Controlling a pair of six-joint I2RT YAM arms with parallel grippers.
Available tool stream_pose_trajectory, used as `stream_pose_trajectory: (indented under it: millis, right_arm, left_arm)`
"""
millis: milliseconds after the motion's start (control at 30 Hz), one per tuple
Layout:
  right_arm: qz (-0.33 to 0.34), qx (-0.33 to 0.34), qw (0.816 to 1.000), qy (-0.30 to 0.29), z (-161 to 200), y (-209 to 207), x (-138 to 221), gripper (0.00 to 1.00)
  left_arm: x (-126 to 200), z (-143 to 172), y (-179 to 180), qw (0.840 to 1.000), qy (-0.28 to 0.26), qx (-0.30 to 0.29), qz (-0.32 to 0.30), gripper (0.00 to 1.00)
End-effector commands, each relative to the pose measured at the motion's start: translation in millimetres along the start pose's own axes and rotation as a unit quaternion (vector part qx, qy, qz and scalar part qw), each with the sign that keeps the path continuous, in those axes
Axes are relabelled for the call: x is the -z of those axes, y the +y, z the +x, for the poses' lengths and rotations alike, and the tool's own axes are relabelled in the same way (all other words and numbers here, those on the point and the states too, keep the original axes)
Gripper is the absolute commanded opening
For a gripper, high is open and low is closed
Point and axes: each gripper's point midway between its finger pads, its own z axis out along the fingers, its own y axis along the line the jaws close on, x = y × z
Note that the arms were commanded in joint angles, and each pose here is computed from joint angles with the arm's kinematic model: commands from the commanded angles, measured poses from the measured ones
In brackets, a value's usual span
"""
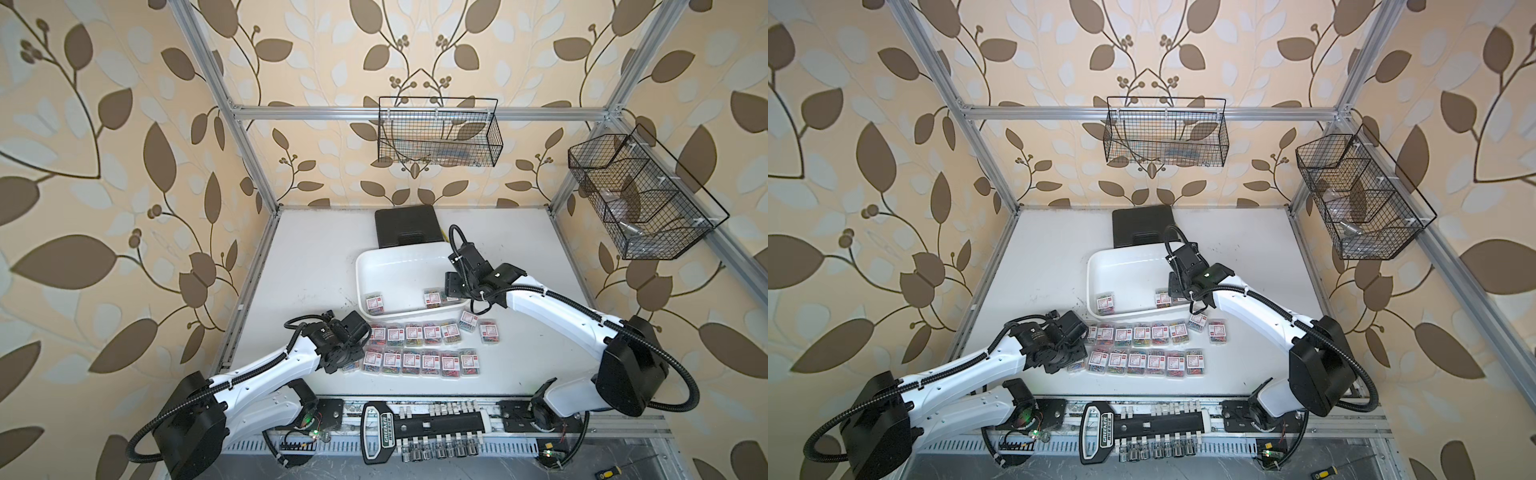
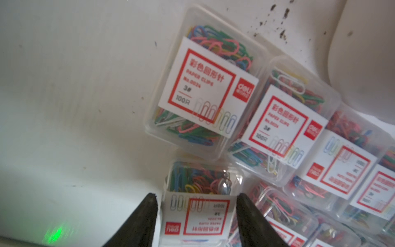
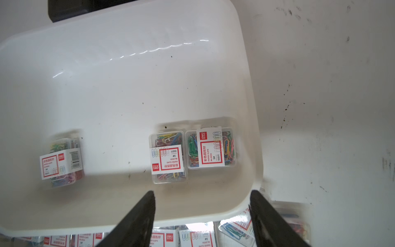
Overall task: Take the paper clips out of the storage box
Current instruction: Place the boxed paper clips at the center of the board, then pick up the boxed paper clips from the storage box.
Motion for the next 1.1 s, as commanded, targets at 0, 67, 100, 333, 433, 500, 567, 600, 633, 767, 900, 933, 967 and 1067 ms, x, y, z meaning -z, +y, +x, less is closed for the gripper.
stream_pose_trajectory:
  millis: [0,67,100,333,433,500,567,600,633,767,900,933,967,1067]
  right_arm:
    - [-0.009,-0.009,1.0,0.017,3,7,-7,0.69]
    - [-0.012,-0.005,1.0,0.024,6,12,-11,0.68]
    - [-0.013,-0.001,1.0,0.027,8,15,-14,0.68]
    - [-0.019,0.035,0.998,0.048,17,43,-31,0.67]
    - [-0.014,0.042,0.997,0.059,21,47,-42,0.67]
    - [-0.019,0.044,0.997,0.061,17,54,-47,0.67]
    - [-0.015,0.049,0.996,0.067,18,57,-54,0.65]
    - [-0.013,0.051,0.996,0.071,18,59,-58,0.65]
    - [-0.011,0.053,0.996,0.075,20,60,-61,0.64]
    - [-0.015,0.06,0.994,0.085,26,65,-70,0.61]
    - [-0.007,0.068,0.992,0.104,37,64,-80,0.59]
    - [-0.004,0.069,0.992,0.108,39,63,-84,0.59]
    - [-0.003,0.071,0.991,0.11,41,63,-85,0.59]
    - [0.001,0.077,0.99,0.117,45,62,-92,0.59]
  left_arm:
    - [-5,8,-11,0.999,0.022,-0.022,0.023,0.57]
    - [-6,8,-15,0.999,0.026,-0.029,0.031,0.57]
    - [-6,9,-18,0.998,0.029,-0.034,0.036,0.57]
    - [-2,13,-27,0.996,0.04,-0.049,0.063,0.63]
    - [-1,14,-23,0.996,0.042,-0.05,0.057,0.72]
    - [0,15,-21,0.996,0.044,-0.05,0.056,0.78]
    - [2,16,-21,0.996,0.045,-0.05,0.057,0.82]
    - [3,16,-21,0.996,0.045,-0.05,0.056,0.84]
    - [5,15,-21,0.996,0.044,-0.05,0.056,0.87]
    - [16,8,-22,0.997,0.033,-0.049,0.054,0.92]
    - [36,-7,-26,0.998,0.005,-0.041,0.043,0.95]
    - [44,-12,-29,0.998,-0.002,-0.039,0.045,0.96]
    - [48,-15,-30,0.998,-0.009,-0.037,0.043,0.96]
    - [64,-26,-39,0.998,-0.026,-0.034,0.05,0.96]
